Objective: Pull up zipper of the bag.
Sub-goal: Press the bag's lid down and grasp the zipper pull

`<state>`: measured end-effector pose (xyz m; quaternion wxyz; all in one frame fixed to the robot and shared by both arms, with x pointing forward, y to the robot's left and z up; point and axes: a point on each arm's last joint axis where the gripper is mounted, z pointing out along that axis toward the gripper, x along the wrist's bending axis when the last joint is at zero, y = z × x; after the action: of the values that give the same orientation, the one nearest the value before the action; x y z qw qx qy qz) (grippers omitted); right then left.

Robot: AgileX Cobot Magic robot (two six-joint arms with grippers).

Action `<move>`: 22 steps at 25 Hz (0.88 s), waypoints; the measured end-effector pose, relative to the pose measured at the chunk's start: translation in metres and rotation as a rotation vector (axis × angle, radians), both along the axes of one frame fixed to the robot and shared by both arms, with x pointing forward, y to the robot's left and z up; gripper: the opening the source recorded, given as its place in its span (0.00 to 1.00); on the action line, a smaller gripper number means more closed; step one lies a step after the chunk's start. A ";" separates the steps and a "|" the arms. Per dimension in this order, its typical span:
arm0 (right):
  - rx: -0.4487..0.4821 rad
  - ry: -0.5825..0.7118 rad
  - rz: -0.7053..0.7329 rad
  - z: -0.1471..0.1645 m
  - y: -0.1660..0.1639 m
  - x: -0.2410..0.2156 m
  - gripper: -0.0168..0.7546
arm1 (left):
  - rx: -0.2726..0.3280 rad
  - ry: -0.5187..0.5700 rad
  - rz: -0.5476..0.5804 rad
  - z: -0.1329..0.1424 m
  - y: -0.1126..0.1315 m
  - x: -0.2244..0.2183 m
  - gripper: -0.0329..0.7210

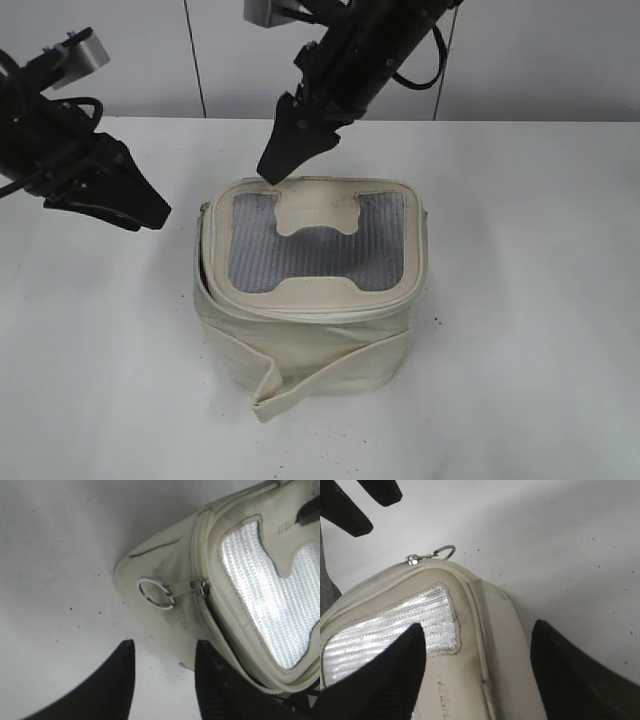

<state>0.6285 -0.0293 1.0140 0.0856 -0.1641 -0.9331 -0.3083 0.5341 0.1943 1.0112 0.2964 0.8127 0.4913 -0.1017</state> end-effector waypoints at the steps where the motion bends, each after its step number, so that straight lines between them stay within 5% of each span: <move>1: -0.004 0.007 0.006 -0.004 0.002 0.000 0.69 | 0.000 0.000 0.000 0.000 0.000 0.000 0.46; 7: -0.024 0.042 0.016 -0.024 0.007 0.001 0.62 | 0.017 -0.035 -0.022 0.000 0.001 0.002 0.46; 15: -0.024 0.048 0.020 -0.024 0.007 0.001 0.34 | 0.080 -0.122 -0.134 -0.002 0.002 0.002 0.60; 22: -0.025 0.050 0.023 -0.024 0.007 0.000 0.26 | 0.128 -0.228 -0.270 -0.003 -0.008 0.001 0.65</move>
<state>0.6290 -0.0220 0.9896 0.1105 -0.1620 -0.9362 -0.2916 0.5351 0.1860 1.0086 0.2816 0.8947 0.3463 -0.0163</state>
